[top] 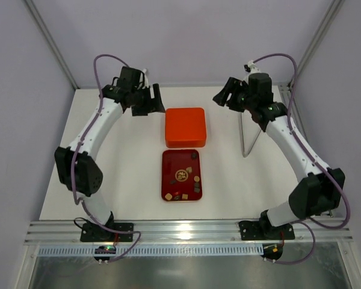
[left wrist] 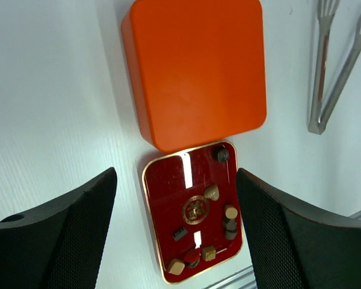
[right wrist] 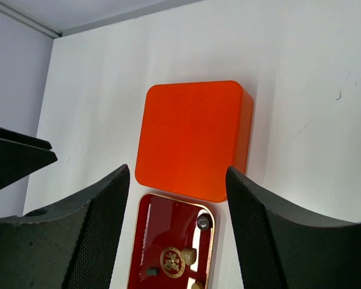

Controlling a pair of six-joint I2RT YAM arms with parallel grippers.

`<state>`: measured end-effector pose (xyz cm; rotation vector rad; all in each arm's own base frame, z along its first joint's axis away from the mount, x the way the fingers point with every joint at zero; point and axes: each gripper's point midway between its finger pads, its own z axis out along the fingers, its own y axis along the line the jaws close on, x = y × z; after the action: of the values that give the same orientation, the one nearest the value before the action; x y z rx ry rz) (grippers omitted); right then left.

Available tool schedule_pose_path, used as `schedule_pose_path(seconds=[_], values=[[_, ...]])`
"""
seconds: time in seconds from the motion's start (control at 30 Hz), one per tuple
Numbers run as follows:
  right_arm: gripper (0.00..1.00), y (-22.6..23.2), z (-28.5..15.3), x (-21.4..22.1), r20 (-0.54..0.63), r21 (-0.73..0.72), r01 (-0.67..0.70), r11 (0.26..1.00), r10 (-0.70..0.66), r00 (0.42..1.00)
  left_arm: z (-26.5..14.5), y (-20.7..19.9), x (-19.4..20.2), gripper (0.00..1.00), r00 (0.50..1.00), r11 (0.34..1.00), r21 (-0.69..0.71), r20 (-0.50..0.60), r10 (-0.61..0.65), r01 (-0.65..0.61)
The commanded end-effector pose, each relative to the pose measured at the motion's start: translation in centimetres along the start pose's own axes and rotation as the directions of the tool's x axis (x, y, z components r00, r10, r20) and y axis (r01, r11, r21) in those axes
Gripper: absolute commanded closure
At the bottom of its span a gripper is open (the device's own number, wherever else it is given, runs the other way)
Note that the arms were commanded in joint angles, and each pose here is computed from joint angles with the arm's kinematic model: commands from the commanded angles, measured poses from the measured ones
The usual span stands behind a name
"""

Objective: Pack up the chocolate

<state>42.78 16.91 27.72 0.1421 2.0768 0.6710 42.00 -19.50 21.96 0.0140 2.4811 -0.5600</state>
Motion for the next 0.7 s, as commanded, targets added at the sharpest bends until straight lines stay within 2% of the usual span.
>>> schedule_pose_path(seconds=[0.0,0.07,0.1,0.17,0.2,0.27,0.43,0.67], values=[[0.32,0.0,-3.1,-0.5,0.115,-0.017,0.049,0.999,-0.047,0.992,-4.4,-1.4,-0.4,0.22,0.992,0.999,0.035,0.128,0.012,-0.016],[0.3,0.7,-6.1,-1.2,0.19,-0.037,0.068,0.997,-0.06,0.98,-5.5,-1.1,1.3,0.21,0.991,0.999,0.035,0.132,0.024,-0.029],[0.3,-0.1,-6.4,0.2,0.175,-0.025,0.062,0.998,-0.056,0.983,-7.6,-1.5,1.3,0.21,0.984,0.998,0.046,0.176,0.035,-0.044],[0.29,0.2,-8.9,0.3,0.226,-0.039,0.076,0.996,-0.065,0.972,-8.5,-0.6,3.0,0.21,0.983,0.998,0.027,0.179,0.047,-0.053],[0.29,-0.7,-9.0,1.6,0.209,-0.024,0.07,0.997,-0.063,0.976,-10.6,-0.8,3.1,0.21,0.971,0.996,0.038,0.228,0.068,-0.079],[0.28,-0.7,-11.1,1.9,0.252,-0.025,0.073,0.997,-0.064,0.966,-10.6,0.5,5.0,0.21,0.971,0.996,0.008,0.226,0.083,-0.087],[0.24,-2.9,-12.6,4.4,0.274,0.025,0.067,0.997,-0.071,0.959,-12.9,2.2,7.6,0.2,0.953,0.991,-0.031,0.272,0.135,-0.132],[0.25,-3.1,-12.8,5.2,0.268,0.013,0.07,0.997,-0.071,0.961,-12.3,1.9,8.6,0.19,0.956,0.991,0.011,0.267,0.122,-0.13]])
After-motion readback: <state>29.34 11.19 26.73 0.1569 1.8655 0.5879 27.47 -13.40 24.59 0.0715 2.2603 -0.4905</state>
